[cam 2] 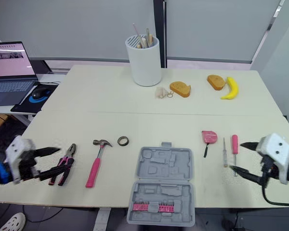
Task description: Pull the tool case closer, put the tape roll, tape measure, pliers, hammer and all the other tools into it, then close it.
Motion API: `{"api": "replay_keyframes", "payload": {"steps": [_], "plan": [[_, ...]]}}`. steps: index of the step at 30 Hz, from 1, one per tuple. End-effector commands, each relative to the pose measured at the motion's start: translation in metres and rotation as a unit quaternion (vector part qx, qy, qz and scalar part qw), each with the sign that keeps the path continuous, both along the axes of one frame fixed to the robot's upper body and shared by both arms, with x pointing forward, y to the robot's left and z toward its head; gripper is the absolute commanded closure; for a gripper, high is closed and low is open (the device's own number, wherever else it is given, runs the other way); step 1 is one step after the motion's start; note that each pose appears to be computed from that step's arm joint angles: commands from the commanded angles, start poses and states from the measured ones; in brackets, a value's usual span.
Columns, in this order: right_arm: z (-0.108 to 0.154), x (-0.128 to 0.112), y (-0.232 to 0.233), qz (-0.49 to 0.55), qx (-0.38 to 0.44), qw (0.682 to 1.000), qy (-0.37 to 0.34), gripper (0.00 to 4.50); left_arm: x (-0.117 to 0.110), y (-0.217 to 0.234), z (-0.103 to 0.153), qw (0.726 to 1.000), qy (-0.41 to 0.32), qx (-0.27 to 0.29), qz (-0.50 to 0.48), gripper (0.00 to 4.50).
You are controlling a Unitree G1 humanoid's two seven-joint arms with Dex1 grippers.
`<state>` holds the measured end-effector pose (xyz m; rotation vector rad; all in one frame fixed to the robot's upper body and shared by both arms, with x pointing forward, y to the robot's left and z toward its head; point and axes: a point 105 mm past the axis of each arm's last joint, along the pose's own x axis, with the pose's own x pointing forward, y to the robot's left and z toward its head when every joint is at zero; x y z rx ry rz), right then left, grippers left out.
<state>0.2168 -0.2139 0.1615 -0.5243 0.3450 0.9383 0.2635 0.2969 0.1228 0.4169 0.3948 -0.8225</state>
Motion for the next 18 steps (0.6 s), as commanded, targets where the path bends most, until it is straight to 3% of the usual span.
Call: {"api": "replay_keyframes", "payload": {"steps": [1, 6, 9, 14, 18], "plan": [[0.01, -0.003, 0.037, 0.055, 0.033, 0.998, -0.01, 0.02, 0.015, -0.021, 0.005, 0.998, -0.007, 0.02, -0.055, 0.0], [0.018, 0.0, 0.073, 0.103, 0.063, 0.993, -0.019, 0.02, 0.035, -0.048, 0.001, 0.992, -0.004, 0.016, -0.126, 0.0], [0.02, 0.004, 0.083, 0.114, 0.071, 0.991, -0.019, 0.0, 0.044, -0.051, -0.008, 0.988, 0.003, 0.024, -0.149, 0.57], [0.019, 0.006, 0.094, 0.126, 0.076, 0.989, -0.023, 0.0, 0.059, -0.051, -0.024, 0.984, 0.005, 0.052, -0.169, 2.18], [0.016, 0.005, 0.103, 0.132, 0.081, 0.988, -0.023, 0.0, 0.072, -0.057, -0.036, 0.983, 0.006, 0.061, -0.171, 2.18]]}}
